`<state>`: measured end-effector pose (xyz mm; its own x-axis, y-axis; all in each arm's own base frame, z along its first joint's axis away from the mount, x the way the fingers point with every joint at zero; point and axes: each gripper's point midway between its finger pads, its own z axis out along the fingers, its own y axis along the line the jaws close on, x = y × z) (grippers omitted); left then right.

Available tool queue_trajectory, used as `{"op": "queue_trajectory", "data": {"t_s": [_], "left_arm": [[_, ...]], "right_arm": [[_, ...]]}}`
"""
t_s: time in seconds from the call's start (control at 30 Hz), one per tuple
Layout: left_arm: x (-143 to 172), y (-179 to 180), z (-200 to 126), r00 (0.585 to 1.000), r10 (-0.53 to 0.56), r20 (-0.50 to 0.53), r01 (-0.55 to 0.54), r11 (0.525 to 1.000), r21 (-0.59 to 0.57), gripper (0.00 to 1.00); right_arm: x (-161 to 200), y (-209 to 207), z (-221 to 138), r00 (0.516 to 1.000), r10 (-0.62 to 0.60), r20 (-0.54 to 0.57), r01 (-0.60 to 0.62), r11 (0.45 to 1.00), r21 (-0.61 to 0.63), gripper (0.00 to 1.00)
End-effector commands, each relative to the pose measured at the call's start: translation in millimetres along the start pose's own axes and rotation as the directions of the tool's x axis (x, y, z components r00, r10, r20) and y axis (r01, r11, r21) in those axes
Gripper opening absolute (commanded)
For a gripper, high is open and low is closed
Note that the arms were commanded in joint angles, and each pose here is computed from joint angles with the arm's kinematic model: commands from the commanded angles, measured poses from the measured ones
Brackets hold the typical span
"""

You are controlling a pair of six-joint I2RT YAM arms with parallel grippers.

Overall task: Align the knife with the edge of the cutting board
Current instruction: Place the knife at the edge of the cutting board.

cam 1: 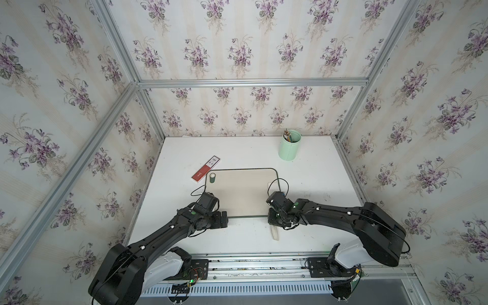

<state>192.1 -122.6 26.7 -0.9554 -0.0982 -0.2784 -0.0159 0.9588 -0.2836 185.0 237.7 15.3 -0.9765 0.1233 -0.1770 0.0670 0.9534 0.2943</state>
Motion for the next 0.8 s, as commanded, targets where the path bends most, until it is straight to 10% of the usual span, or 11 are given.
{"op": "queue_trajectory", "data": {"t_s": [0.0,0.77], "left_arm": [[0.2,0.2,-0.1,1.000,0.009,0.000,-0.009,1.000,0.000,0.99],[0.8,-0.3,0.0,1.000,0.008,-0.002,-0.008,1.000,0.004,0.99]], "right_arm": [[5.6,-19.9,0.8,1.000,-0.014,-0.013,0.015,0.996,0.083,0.31],[5.5,-20.6,0.0,1.000,-0.024,-0.018,0.025,0.996,0.091,0.31]]}}
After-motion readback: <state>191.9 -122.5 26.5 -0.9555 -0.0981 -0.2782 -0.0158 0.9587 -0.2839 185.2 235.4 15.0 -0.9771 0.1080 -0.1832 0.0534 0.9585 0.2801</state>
